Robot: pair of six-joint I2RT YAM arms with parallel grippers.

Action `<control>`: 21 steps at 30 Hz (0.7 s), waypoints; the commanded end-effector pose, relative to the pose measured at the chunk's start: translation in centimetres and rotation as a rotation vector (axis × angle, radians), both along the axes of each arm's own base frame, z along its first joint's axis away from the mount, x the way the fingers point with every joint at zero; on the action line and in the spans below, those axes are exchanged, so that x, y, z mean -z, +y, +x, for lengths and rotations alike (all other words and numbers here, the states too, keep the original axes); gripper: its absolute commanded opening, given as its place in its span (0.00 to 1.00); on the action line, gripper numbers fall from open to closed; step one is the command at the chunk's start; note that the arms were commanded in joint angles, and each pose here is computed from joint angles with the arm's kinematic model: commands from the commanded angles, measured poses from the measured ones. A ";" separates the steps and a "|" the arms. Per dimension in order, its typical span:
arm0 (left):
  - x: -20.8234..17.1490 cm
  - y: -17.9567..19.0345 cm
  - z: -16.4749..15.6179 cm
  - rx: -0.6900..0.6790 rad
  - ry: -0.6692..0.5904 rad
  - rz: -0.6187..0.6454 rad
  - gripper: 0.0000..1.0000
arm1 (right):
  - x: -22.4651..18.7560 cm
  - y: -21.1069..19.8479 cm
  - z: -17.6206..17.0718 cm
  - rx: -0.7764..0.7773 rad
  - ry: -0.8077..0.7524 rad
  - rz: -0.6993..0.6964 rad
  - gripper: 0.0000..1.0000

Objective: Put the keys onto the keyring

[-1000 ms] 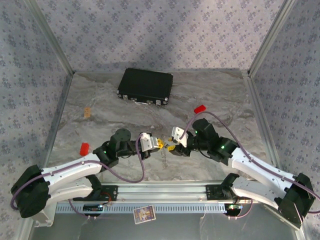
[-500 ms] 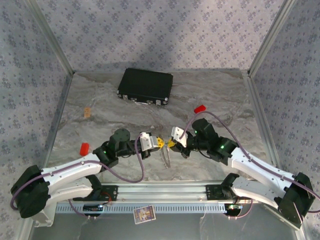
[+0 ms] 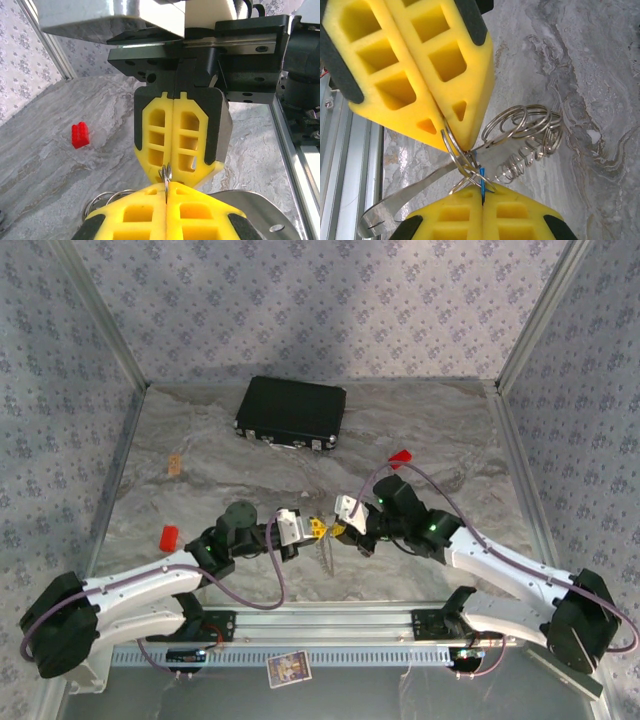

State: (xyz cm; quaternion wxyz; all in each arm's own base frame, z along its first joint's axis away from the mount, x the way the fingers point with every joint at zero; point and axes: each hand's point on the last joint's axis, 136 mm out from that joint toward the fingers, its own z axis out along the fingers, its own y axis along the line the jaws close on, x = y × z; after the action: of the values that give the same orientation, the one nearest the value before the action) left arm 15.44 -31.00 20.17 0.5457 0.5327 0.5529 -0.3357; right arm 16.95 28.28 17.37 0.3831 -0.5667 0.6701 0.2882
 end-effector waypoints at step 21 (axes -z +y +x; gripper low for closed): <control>-2.0 -0.7 -0.8 0.064 -0.059 -0.051 0.00 | -4.0 -2.0 -1.0 -0.005 -0.124 0.061 0.37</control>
State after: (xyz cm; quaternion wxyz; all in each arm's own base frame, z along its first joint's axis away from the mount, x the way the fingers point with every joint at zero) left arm 15.26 -31.12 20.74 0.5572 0.5360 0.5368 -0.3379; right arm 16.50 26.79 21.36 0.4481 -0.5647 0.6361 0.2750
